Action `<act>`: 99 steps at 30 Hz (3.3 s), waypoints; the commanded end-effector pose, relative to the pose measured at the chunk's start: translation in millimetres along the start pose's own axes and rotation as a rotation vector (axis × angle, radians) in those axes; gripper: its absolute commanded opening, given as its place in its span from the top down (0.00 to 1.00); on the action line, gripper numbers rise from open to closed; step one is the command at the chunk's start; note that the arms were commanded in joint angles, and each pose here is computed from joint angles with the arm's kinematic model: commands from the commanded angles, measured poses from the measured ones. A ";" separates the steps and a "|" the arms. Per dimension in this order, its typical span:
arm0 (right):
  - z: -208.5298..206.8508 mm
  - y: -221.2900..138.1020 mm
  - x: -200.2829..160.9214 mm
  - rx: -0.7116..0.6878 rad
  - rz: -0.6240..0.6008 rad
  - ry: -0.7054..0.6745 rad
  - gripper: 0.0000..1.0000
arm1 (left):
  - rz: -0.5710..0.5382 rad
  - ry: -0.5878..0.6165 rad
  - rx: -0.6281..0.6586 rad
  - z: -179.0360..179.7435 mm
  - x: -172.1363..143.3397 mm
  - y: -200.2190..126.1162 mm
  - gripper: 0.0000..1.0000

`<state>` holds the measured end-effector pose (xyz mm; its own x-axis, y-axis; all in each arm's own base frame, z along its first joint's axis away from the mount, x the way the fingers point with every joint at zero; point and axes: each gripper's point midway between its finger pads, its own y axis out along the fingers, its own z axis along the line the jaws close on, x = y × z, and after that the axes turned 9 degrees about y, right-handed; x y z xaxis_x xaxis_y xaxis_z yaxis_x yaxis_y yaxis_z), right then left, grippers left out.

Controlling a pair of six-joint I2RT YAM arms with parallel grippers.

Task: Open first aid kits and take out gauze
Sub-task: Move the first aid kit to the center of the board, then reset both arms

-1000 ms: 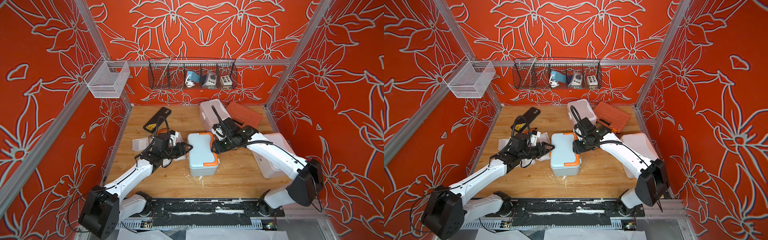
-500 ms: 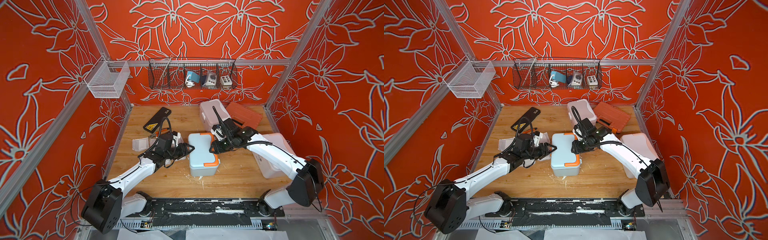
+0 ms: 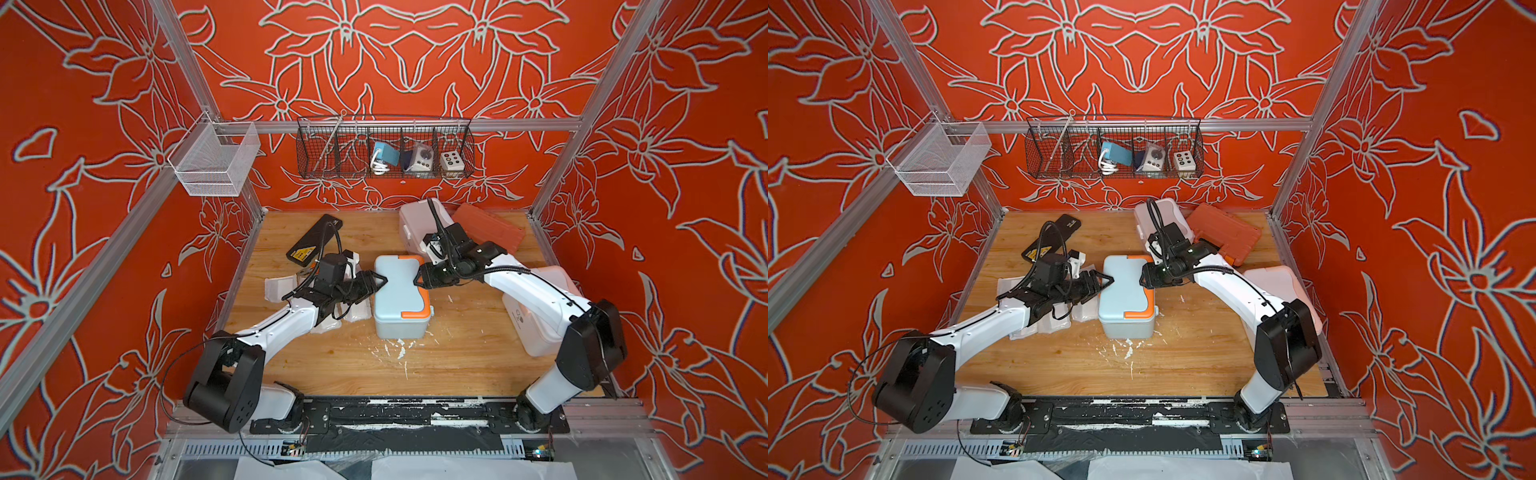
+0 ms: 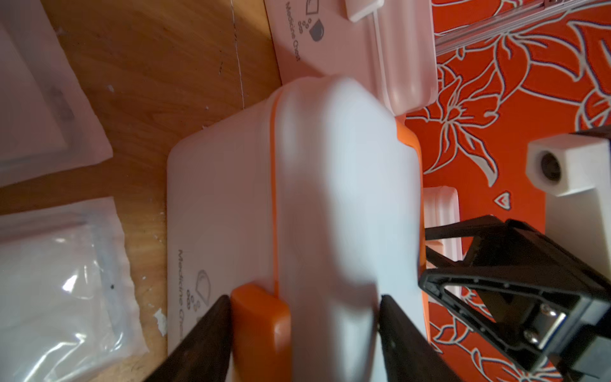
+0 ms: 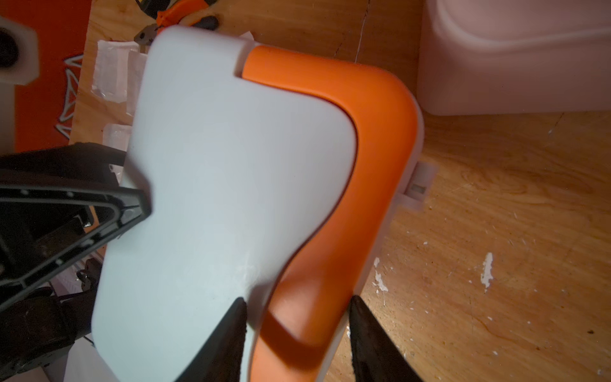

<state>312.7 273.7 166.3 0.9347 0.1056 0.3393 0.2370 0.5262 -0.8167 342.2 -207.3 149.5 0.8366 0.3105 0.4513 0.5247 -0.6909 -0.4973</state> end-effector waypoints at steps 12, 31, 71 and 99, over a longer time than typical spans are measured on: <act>-3.1 26.5 -9.0 0.005 0.099 -0.053 0.48 | 0.000 0.065 -0.078 -22.5 15.3 10.1 0.35; -46.2 -104.9 -5.4 -0.261 -0.392 -0.133 0.02 | -0.393 0.188 0.236 -21.2 61.8 -108.9 0.02; -260.8 -66.4 8.6 -0.642 -0.621 -0.019 0.02 | -0.734 0.572 0.842 152.9 49.9 -168.0 0.02; -275.5 -78.0 6.8 -0.700 -0.848 -0.110 0.03 | -0.709 0.708 0.702 161.9 53.5 -125.0 0.02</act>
<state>368.0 7.9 88.5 0.4601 0.0276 0.8874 0.8844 -0.1028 -0.4554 343.2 6.7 100.7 0.2462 -0.0731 0.9664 0.9663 0.0957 -0.2390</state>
